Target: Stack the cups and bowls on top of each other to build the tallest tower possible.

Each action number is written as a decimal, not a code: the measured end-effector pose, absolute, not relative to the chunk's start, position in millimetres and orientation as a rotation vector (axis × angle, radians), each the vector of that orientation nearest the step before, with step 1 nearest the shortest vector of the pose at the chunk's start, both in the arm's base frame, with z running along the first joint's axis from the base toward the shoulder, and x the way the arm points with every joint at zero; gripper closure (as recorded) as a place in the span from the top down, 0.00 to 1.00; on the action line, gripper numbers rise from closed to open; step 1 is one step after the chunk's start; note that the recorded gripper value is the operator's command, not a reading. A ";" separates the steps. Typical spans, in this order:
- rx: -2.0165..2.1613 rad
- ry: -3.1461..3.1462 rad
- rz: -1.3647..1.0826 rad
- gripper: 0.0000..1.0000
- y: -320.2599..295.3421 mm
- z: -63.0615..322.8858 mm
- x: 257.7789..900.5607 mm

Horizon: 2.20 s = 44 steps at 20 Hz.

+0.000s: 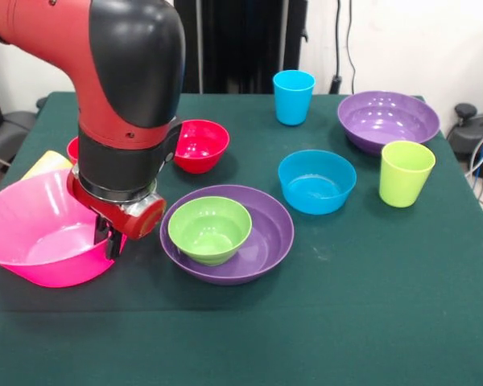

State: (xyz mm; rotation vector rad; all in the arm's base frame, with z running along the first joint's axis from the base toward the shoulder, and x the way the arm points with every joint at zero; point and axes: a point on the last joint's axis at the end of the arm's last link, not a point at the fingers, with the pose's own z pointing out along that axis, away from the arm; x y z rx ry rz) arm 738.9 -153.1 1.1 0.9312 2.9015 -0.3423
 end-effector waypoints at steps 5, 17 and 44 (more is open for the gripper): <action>0.935 2.951 -0.387 0.00 -149.2 12.3 732.6; 1.006 3.193 -0.656 0.00 -78.9 103.1 742.2; 1.252 3.017 -0.609 0.00 21.7 86.5 824.3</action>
